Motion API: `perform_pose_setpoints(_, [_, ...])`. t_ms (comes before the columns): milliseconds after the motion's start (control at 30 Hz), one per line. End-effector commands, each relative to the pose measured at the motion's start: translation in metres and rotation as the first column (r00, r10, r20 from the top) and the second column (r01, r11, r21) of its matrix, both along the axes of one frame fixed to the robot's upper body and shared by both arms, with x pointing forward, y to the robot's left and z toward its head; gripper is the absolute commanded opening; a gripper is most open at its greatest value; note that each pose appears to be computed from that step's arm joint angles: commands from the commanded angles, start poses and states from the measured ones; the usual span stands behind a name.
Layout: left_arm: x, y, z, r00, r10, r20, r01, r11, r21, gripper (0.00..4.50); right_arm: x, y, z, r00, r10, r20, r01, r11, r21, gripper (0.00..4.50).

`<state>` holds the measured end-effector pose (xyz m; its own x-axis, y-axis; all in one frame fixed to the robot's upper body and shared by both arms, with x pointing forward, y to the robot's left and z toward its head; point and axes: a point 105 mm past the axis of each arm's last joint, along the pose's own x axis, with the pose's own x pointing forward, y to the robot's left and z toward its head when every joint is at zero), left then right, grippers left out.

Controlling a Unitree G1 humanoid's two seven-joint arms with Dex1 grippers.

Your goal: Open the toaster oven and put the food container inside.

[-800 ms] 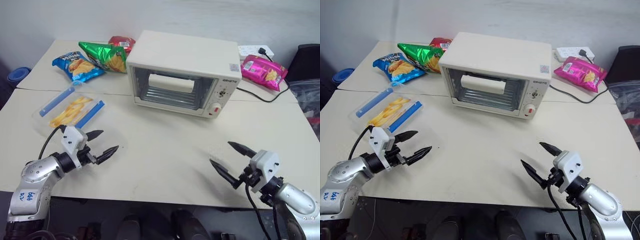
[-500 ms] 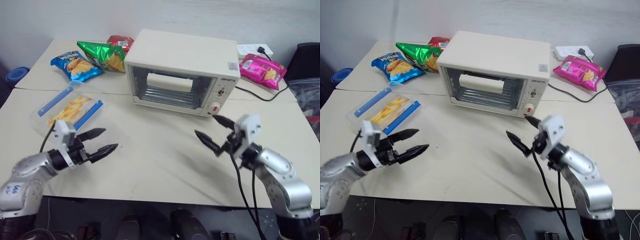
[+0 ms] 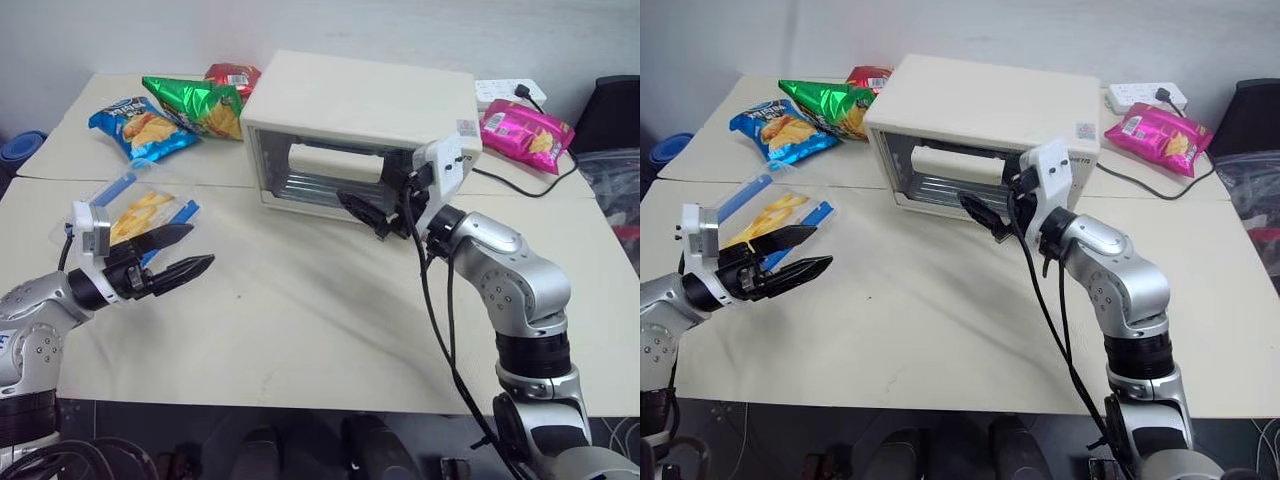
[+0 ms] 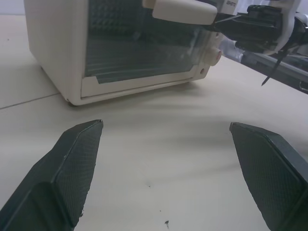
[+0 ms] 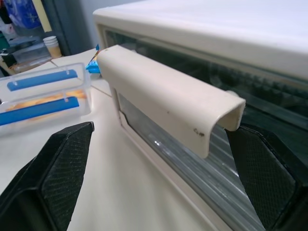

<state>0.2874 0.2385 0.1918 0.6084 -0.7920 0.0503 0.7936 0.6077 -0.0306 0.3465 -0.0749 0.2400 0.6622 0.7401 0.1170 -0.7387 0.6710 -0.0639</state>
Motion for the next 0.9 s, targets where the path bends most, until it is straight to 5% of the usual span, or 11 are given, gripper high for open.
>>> perform_pose_setpoints(33, [0.002,0.005,0.009,0.998,0.023,0.054,-0.023,1.000,0.003,4.47,-0.028,0.018,0.007,0.985,0.165,0.052,-0.162,0.985,-0.058,4.50])
perform_pose_setpoints(167, [0.012,0.000,0.023,0.996,0.037,0.084,-0.033,0.999,-0.043,4.47,-0.047,0.016,-0.014,0.975,0.221,0.029,-0.214,0.965,-0.148,4.50])
perform_pose_setpoints(267, [0.028,-0.008,0.045,0.992,0.048,0.120,-0.032,0.991,-0.131,3.90,-0.053,0.013,-0.027,0.975,0.219,0.029,-0.210,0.958,-0.193,4.50])
perform_pose_setpoints(700, [0.112,-0.085,0.074,0.975,-0.065,0.213,0.070,0.997,-0.014,0.03,-0.049,0.005,-0.037,0.988,0.139,0.065,-0.122,0.969,-0.214,4.50])
perform_pose_setpoints(800, [0.123,-0.076,0.089,0.976,0.006,0.216,0.026,0.989,-0.146,0.03,-0.049,0.000,-0.041,0.991,0.118,0.063,-0.102,0.971,-0.217,4.50])
perform_pose_setpoints(900, [0.118,-0.073,0.084,0.975,-0.055,0.217,0.077,0.993,-0.094,0.03,-0.051,-0.006,-0.046,0.994,0.092,0.062,-0.076,0.971,-0.226,4.50])
